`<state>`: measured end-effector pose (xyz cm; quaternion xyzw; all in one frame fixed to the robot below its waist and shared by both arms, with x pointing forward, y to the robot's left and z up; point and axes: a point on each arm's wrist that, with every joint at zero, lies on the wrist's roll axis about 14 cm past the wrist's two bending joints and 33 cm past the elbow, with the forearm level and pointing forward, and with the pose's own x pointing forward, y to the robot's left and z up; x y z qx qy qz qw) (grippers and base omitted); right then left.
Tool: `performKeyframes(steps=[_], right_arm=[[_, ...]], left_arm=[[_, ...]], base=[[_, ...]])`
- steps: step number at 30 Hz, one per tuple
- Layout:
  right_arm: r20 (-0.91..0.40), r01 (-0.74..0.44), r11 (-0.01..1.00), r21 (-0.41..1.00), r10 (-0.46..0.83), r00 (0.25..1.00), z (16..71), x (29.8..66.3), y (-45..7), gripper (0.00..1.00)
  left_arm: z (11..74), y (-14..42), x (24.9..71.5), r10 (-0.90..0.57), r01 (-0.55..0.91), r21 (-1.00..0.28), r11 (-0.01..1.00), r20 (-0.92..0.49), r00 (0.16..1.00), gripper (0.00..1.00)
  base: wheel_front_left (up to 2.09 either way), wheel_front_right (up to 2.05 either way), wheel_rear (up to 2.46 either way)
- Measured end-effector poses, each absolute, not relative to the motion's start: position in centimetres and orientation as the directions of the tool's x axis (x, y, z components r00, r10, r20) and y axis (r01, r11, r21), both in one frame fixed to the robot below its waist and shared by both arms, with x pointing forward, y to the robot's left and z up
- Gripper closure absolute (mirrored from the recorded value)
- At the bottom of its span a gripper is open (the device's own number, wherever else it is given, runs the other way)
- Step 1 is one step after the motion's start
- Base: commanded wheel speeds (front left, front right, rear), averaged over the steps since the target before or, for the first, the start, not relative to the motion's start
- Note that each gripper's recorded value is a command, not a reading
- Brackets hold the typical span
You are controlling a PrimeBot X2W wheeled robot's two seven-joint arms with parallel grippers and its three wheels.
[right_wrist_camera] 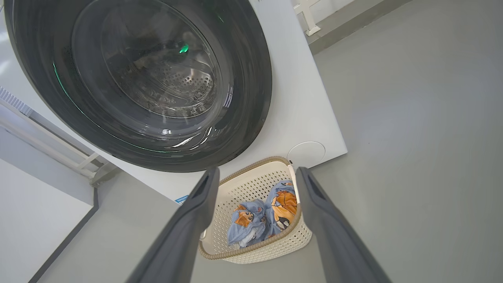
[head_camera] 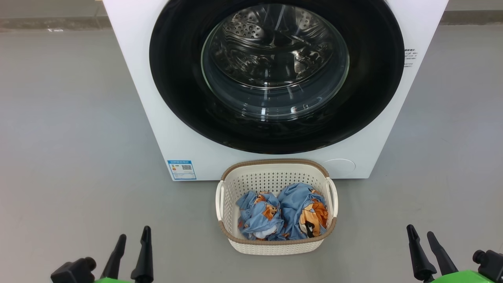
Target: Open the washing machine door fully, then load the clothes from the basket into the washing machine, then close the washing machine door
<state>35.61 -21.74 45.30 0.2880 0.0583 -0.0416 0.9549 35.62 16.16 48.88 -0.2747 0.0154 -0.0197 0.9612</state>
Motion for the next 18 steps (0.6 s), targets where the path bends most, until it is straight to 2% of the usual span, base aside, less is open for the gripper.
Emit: performKeyframes(steps=[18], right_arm=[[-0.102,0.065,0.928,0.367,-0.029,0.994,45.8,35.8,-22.0,0.0]], left_arm=[[49.8,15.4,35.6,-0.084,0.09,-0.324,0.942,0.032,0.996,0.0]], base=[[0.0,0.0,0.0]])
